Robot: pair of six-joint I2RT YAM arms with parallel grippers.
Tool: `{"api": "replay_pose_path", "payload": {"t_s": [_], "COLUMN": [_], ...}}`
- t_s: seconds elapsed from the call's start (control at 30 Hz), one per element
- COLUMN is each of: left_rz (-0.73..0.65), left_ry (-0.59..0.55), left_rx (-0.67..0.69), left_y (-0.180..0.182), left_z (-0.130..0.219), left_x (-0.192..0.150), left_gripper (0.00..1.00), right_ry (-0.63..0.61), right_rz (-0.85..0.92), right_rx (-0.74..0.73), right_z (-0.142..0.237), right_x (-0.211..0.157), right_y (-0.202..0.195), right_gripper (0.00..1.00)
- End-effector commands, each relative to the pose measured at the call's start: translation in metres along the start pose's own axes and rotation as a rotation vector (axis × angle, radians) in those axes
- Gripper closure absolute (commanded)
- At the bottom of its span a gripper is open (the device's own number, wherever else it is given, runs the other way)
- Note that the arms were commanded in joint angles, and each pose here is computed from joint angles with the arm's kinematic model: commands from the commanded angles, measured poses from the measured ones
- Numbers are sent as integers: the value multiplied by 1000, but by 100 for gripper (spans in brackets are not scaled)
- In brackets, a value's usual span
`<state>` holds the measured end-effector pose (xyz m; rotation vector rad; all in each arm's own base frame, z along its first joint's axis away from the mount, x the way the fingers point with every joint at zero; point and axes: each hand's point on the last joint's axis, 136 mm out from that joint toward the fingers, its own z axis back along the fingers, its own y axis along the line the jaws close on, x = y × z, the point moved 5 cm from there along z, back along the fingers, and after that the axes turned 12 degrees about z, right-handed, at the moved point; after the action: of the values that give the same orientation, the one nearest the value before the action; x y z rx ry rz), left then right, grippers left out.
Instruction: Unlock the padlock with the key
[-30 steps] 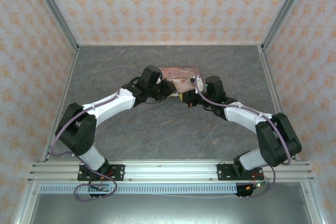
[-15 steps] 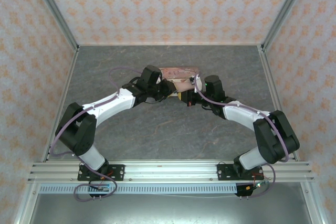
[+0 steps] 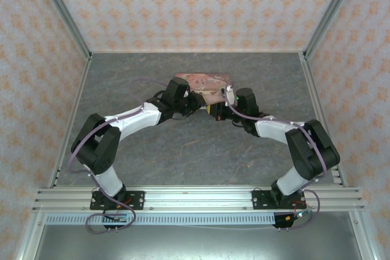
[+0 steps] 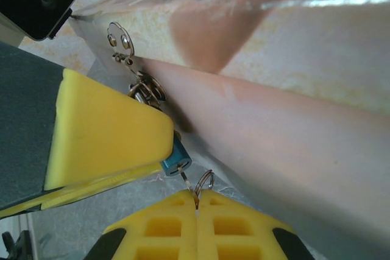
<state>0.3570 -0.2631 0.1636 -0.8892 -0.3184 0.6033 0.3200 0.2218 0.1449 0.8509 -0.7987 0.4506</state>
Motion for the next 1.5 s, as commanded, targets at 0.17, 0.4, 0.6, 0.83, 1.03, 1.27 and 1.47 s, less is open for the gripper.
{"api": "replay_pose_path", "payload": {"t_s": [0.17,0.4,0.6,0.83,1.03,1.27,1.47], "left_rz": [36,65,57,54,92,214,239], "left_ry": [87,78,53,-22,-83,-119,-125], "left_rx": [14,33,42,26,-83,-252,-263], "left_y": [28,47,54,52,45,49,54], "left_z": [-35,-48,-46,-18,-4,-10,-20], "left_x": [-14,-12,-6,11,18,21,18], "left_gripper": [98,97,82,53,45,51,58], "right_ry": [-29,32,50,90,93,78,75], "right_rz": [4,-59,-112,-190,-240,-299,-323], "right_rx": [71,46,23,-2,15,60,64], "right_z": [-15,-22,-24,-28,-31,-31,-31], "right_x": [-9,-36,-45,-44,-39,-26,-24], "right_y": [1,-12,-18,-21,-19,-12,-11], "right_gripper": [100,100,100,100,100,100,100]}}
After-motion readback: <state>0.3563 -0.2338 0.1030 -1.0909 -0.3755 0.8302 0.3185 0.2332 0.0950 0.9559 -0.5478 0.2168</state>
